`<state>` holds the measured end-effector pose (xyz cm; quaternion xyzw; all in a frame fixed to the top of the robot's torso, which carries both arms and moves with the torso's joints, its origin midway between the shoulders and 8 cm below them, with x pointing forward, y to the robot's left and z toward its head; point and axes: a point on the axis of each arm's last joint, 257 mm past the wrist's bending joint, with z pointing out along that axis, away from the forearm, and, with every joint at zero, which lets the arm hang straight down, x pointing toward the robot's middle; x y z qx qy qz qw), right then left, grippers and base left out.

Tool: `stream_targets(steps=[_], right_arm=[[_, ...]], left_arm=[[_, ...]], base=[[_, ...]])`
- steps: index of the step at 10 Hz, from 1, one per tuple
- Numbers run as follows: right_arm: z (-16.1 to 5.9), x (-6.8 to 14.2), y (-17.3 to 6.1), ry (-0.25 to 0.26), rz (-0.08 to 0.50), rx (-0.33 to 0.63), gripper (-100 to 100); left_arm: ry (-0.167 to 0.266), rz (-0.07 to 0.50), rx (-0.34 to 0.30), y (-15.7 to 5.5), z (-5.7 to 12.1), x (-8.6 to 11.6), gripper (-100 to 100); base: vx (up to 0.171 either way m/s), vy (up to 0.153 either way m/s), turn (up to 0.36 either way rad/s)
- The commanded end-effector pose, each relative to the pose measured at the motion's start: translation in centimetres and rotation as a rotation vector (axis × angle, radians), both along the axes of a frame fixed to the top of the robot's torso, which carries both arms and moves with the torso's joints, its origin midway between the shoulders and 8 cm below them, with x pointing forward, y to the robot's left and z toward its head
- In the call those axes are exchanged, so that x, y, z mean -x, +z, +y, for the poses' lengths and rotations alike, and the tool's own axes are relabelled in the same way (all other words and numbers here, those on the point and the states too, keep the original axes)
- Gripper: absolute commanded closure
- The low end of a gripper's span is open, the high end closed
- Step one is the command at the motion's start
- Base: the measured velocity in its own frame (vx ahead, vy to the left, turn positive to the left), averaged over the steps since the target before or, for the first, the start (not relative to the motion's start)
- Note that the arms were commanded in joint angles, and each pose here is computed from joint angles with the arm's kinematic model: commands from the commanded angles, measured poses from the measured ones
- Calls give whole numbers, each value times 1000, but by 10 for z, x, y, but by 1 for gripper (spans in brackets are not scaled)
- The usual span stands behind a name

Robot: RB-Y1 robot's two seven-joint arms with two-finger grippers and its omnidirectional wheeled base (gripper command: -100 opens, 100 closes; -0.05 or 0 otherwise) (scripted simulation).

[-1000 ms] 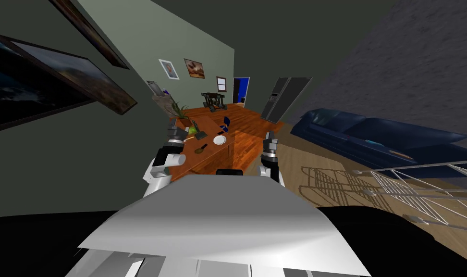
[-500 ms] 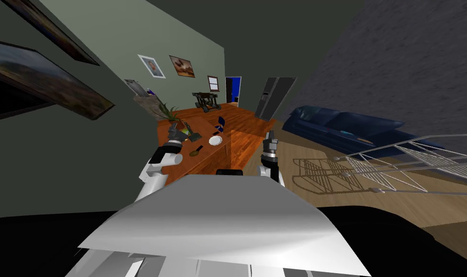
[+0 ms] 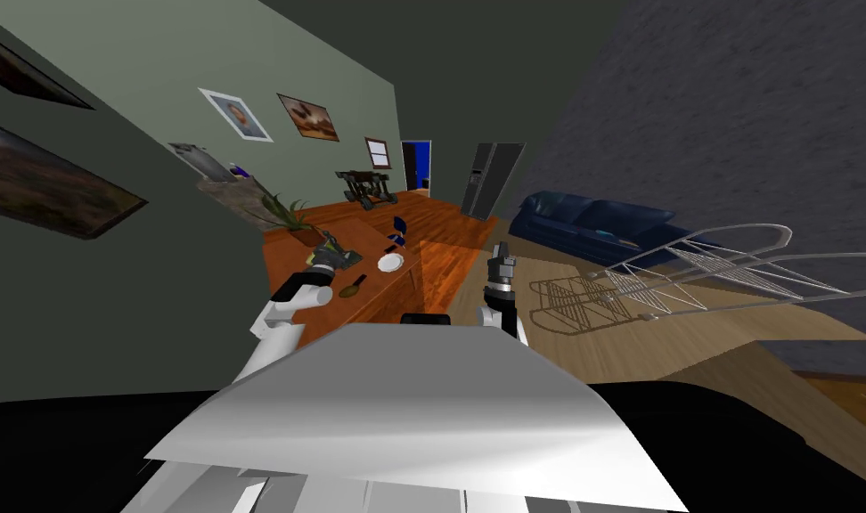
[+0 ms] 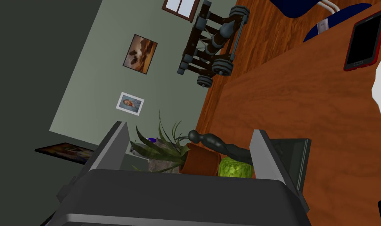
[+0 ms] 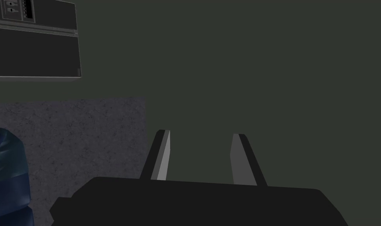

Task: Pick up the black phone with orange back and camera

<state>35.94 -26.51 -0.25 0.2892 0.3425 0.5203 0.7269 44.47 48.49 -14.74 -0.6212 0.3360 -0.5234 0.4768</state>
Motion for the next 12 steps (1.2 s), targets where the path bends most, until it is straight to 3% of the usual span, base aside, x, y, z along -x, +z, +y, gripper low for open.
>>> stream_targets(steps=[1, 2, 3, 4, 5, 6, 7, 8, 11, 12], right_arm=[[0, 0, 0, 0, 0, 0, 0], [0, 0, 0, 0, 0, 0, 0], [0, 0, 0, 0, 0, 0, 0], [0, 0, 0, 0, 0, 0, 0], [0, 0, 0, 0, 0, 0, 0], [0, 0, 0, 0, 0, 0, 0], [0, 0, 0, 0, 0, 0, 0], [0, 0, 0, 0, 0, 0, 0], [0, 0, 0, 0, 0, 0, 0], [0, 0, 0, 0, 0, 0, 0]], left_arm=[[15, 53, 43, -16, 11, 3, -100], [39, 97, 107, -36, 28, 8, -100], [44, 127, 116, -45, 29, 10, -100], [72, 179, 183, -67, 45, 18, -100], [77, 201, 189, -74, 46, 20, -100], [103, 247, 254, -91, 59, 30, -100], [112, 270, 262, -101, 62, 33, -100], [141, 318, 326, -118, 73, 45, -100], [205, 414, 411, -157, 92, 71, -100], [243, 457, 474, -174, 103, 88, -100]], base=[[4, -6, -145], [11, -8, -286], [10, 0, -135], [18, -3, -222], [16, 0, -154], [23, -5, -284], [20, 4, -130], [27, 3, -226], [27, 9, -157], [40, 10, -212]])
